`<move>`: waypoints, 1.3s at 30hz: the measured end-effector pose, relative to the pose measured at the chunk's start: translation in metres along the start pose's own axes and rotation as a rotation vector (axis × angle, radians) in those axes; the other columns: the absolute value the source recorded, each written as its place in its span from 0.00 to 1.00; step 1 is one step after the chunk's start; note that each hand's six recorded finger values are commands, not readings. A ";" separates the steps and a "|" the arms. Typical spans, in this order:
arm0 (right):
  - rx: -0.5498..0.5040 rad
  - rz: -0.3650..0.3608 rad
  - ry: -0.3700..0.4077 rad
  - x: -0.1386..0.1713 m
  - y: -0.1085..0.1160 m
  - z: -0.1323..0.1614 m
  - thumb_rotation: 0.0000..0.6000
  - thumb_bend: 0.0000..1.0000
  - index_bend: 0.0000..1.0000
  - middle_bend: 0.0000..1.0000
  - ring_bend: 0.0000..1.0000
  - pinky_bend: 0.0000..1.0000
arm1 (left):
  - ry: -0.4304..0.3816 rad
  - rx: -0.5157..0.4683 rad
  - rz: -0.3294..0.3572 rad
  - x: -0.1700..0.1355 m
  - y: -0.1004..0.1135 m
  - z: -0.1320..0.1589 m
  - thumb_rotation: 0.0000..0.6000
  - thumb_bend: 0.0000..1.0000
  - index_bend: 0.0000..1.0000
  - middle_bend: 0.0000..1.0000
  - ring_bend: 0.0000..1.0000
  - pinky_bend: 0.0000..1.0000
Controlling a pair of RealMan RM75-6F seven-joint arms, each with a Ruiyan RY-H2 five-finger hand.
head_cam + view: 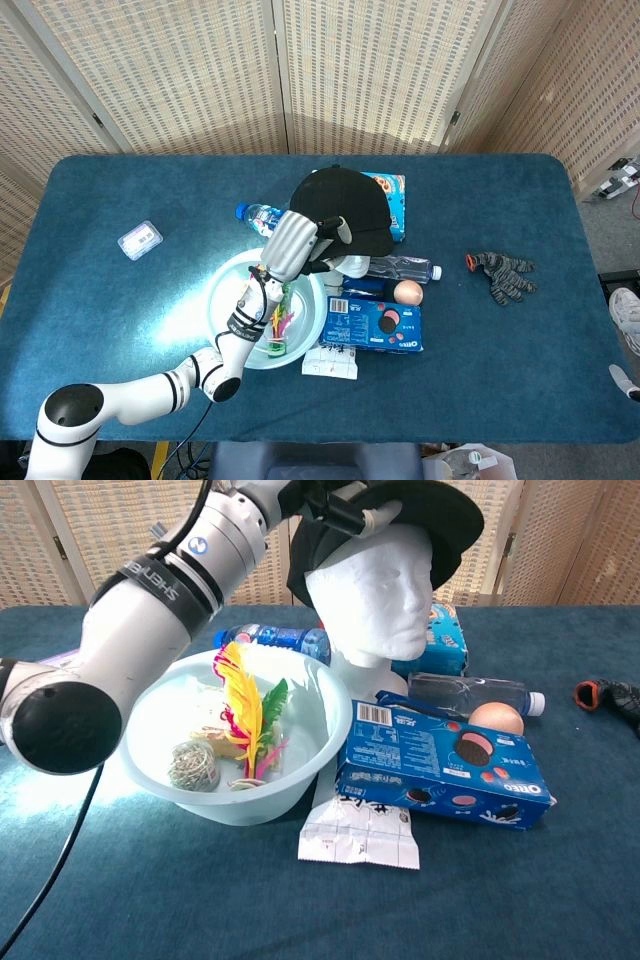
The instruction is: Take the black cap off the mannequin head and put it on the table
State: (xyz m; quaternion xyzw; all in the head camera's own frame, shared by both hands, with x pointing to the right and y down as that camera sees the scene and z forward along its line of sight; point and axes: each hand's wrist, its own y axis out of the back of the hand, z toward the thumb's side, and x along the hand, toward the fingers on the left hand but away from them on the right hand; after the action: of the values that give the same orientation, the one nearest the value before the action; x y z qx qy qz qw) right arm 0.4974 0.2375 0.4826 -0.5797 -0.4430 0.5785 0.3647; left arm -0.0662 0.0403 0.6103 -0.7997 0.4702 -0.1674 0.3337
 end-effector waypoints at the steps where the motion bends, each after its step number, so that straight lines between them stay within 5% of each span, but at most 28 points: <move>1: 0.000 -0.001 0.001 0.000 0.000 0.000 1.00 0.24 0.35 0.29 0.22 0.30 | 0.005 -0.003 0.006 0.001 0.002 -0.001 1.00 0.36 0.61 1.00 1.00 1.00; 14: 0.002 -0.009 -0.001 0.002 0.004 0.001 1.00 0.24 0.34 0.29 0.22 0.30 | 0.055 -0.011 0.109 0.022 0.035 -0.014 1.00 0.36 0.60 1.00 1.00 1.00; 25: 0.000 -0.014 0.004 0.002 0.006 0.002 1.00 0.24 0.35 0.29 0.22 0.30 | 0.136 0.066 0.235 0.032 0.086 -0.057 1.00 0.36 0.59 1.00 1.00 1.00; 33: -0.005 -0.016 0.014 0.002 0.005 0.003 1.00 0.24 0.35 0.29 0.22 0.30 | 0.180 0.168 0.288 0.001 0.128 -0.103 1.00 0.36 0.59 1.00 1.00 1.00; 39: -0.006 -0.019 0.027 0.001 0.006 0.007 1.00 0.24 0.35 0.29 0.22 0.30 | 0.219 0.263 0.253 -0.037 0.149 -0.139 1.00 0.35 0.59 1.00 1.00 1.00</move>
State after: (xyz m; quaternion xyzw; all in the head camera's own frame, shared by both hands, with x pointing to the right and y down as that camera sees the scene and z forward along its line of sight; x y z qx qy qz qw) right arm 0.4913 0.2358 0.4760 -0.5844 -0.4453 0.5656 0.3745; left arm -0.2614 -0.0302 0.6094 -0.6611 0.5744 -0.2701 0.4001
